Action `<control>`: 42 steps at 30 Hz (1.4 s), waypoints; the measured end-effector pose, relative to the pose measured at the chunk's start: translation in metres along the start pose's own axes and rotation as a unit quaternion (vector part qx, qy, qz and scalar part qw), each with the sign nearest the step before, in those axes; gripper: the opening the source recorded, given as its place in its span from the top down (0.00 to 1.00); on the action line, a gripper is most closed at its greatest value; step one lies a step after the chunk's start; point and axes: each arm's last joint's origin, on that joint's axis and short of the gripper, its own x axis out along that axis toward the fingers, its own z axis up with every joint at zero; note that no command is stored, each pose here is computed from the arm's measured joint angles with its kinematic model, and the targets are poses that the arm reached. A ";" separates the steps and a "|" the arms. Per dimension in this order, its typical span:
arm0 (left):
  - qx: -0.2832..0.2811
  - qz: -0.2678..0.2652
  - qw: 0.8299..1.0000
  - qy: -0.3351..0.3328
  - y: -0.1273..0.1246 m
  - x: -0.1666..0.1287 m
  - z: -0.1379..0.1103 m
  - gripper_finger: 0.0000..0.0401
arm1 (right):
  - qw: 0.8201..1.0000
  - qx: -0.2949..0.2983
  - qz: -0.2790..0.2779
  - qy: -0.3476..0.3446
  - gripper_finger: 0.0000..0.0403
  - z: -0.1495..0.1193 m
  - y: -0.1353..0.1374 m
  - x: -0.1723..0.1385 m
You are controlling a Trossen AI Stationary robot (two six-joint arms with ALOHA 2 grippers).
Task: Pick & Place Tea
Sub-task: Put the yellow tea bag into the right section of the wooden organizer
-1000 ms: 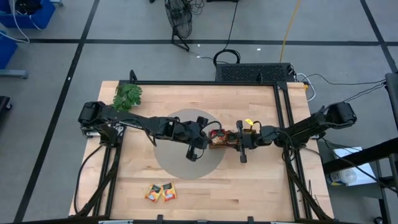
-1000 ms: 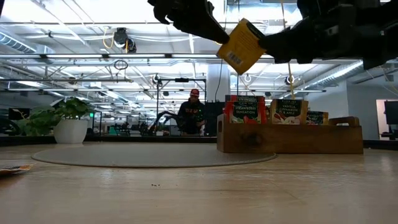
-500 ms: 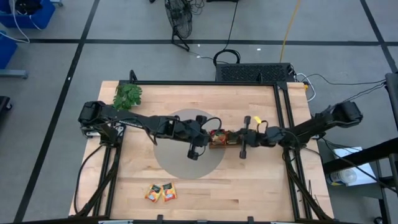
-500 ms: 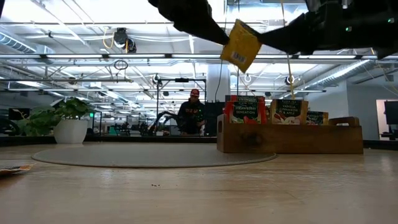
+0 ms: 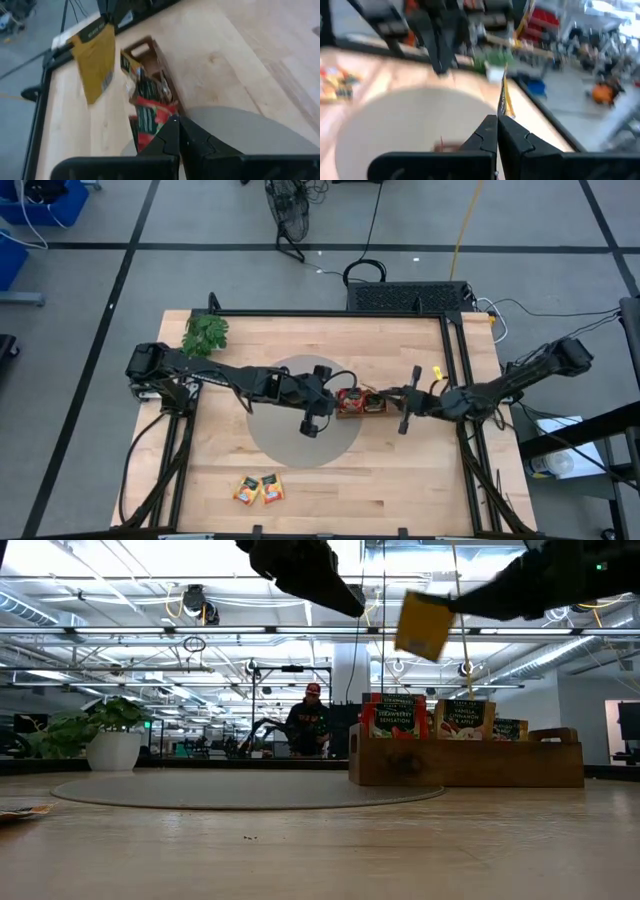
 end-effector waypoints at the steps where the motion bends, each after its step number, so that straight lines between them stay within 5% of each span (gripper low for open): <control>1: -0.003 0.001 1.000 0.007 0.000 0.000 -0.001 0.98 | 1.000 0.001 -0.006 0.020 1.00 0.000 -0.001 -0.003; 12: -0.047 0.004 0.998 0.045 0.008 0.001 -0.012 0.98 | 0.982 0.115 0.009 0.147 1.00 0.005 -0.014 -0.048; 25: -0.060 0.009 0.997 0.046 0.012 0.001 -0.013 0.98 | 0.952 0.156 -0.042 0.261 1.00 -0.022 -0.022 -0.063; 42: -0.072 0.011 0.997 0.040 0.013 0.001 -0.012 0.98 | 0.953 0.150 -0.060 0.257 1.00 -0.067 -0.012 -0.049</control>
